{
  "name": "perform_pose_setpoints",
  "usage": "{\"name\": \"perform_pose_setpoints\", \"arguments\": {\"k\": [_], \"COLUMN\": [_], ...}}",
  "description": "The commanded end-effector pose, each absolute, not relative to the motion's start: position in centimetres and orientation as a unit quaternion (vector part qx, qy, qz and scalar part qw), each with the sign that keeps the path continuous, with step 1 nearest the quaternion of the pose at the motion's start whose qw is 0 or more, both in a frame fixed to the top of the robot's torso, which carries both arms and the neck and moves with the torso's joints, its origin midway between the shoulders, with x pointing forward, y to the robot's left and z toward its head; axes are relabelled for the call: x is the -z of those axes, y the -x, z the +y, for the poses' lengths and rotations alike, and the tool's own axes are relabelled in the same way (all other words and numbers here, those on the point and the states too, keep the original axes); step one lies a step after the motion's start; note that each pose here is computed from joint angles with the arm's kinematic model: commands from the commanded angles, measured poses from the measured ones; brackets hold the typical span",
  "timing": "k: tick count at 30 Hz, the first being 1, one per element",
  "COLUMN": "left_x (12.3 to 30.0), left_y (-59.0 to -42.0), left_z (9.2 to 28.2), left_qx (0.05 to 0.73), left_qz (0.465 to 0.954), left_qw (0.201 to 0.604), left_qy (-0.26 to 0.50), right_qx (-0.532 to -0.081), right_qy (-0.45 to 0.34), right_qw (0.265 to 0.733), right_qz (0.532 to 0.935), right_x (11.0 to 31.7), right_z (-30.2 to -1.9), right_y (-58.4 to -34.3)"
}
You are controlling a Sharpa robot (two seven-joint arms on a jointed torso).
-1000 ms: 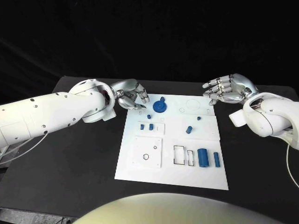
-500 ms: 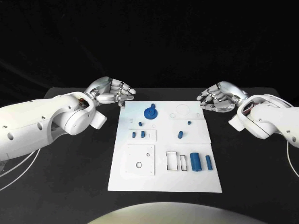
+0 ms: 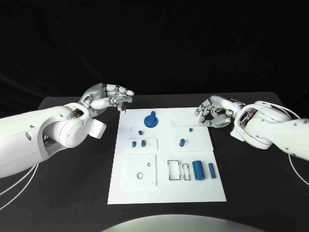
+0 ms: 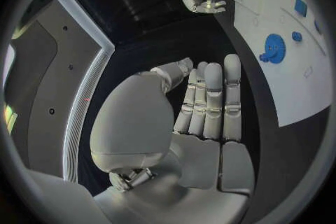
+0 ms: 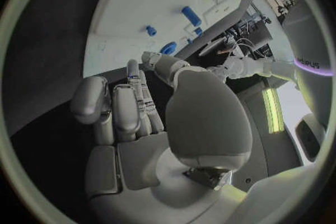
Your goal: Assemble the parts on the task board
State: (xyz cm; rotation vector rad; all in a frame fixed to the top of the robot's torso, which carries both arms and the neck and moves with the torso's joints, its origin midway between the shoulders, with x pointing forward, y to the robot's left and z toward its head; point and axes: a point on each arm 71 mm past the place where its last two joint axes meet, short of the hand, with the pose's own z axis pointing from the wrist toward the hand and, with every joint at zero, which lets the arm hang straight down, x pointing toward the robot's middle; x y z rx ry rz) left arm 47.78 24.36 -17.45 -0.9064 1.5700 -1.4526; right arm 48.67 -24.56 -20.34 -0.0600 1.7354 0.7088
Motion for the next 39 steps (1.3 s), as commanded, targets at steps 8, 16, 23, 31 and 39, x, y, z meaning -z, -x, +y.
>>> {"name": "perform_pose_setpoints", "arguments": {"k": [8,16,23,31,39], "left_x": [17.0,17.0,17.0,17.0,17.0], "left_y": [-47.5,-47.5,-47.5,-47.5,-47.5], "left_z": [24.0,23.9,23.9,23.8,23.8], "left_qx": [0.618,0.622,0.622,0.623,0.623], "left_qz": [0.584,0.583,0.584,0.585,0.585], "left_qw": [0.362,0.358,0.356,0.353,0.351], "left_qy": [0.381,0.382,0.382,0.382,0.383], "right_qx": [-0.241,-0.227,-0.231,-0.234,-0.228], "right_qy": [0.111,0.13,0.137,0.139,0.141], "right_qw": [0.588,0.586,0.584,0.58,0.573], "right_qz": [0.764,0.767,0.766,0.768,0.774], "right_x": [21.4,22.1,22.5,23.0,23.6], "right_z": [-22.3,-21.3,-20.3,-19.7,-19.4], "right_y": [-47.7,-47.4,-47.2,-47.1,-47.1]}}
